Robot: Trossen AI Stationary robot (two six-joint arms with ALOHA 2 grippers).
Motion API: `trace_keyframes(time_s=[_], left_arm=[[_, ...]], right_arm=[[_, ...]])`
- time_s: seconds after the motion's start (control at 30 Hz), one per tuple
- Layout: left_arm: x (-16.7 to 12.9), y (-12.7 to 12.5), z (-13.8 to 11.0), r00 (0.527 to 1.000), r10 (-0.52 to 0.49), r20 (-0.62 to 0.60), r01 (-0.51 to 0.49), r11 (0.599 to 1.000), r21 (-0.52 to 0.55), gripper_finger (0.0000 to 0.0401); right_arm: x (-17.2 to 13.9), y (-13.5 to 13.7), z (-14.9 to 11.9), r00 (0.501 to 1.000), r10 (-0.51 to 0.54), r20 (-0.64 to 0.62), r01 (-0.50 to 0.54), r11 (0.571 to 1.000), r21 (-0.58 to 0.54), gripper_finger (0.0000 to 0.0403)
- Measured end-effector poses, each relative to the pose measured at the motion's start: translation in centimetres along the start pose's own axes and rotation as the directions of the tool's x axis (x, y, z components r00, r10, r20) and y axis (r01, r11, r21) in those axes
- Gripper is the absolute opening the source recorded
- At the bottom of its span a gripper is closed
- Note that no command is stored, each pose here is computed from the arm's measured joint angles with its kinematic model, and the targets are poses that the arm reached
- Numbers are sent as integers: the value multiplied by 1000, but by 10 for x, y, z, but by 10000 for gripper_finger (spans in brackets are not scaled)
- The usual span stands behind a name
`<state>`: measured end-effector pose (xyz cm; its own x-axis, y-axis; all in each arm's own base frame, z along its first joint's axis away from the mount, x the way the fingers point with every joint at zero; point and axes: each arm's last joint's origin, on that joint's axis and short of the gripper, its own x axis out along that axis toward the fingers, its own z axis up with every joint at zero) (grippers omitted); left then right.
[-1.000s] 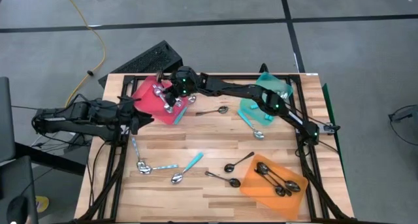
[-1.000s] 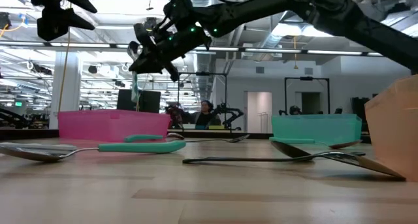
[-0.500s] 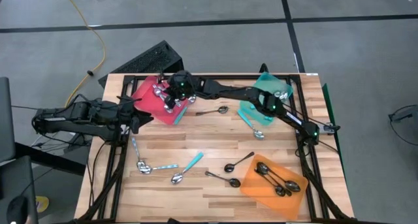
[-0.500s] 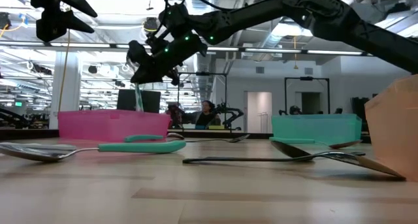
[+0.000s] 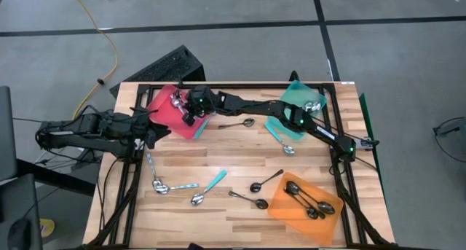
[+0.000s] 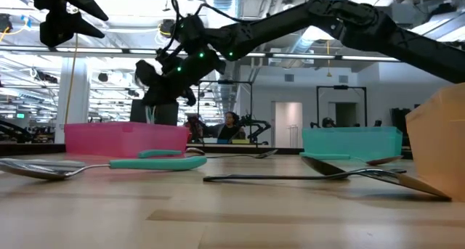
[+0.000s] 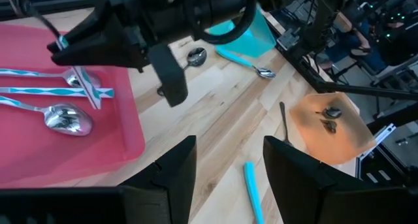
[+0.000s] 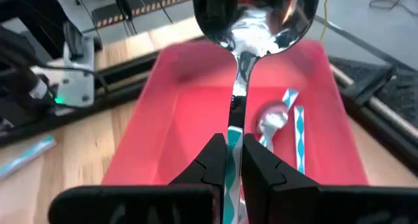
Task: Sort silverware by color (type)
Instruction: Put the blue patterned spoon into the red bin, then put the blue spoon into the blue bin
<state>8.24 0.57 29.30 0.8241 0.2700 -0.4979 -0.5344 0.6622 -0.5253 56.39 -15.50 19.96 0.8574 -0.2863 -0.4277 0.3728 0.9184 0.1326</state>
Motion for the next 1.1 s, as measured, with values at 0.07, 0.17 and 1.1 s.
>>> trace_keyframes(time_s=[0.07,0.17,1.1], left_arm=[[0,0,0,1000,9,8,-9,1000,0,160],[0,2,0,1000,28,9,-28,1000,5,160],[0,6,-4,996,85,-17,-85,996,27,160]], right_arm=[[4,-2,-3,1000,-1,16,1,1000,-3,46],[10,-7,-14,1000,-13,-28,14,1000,18,46],[16,-16,-21,999,-26,-48,28,999,46,84]])
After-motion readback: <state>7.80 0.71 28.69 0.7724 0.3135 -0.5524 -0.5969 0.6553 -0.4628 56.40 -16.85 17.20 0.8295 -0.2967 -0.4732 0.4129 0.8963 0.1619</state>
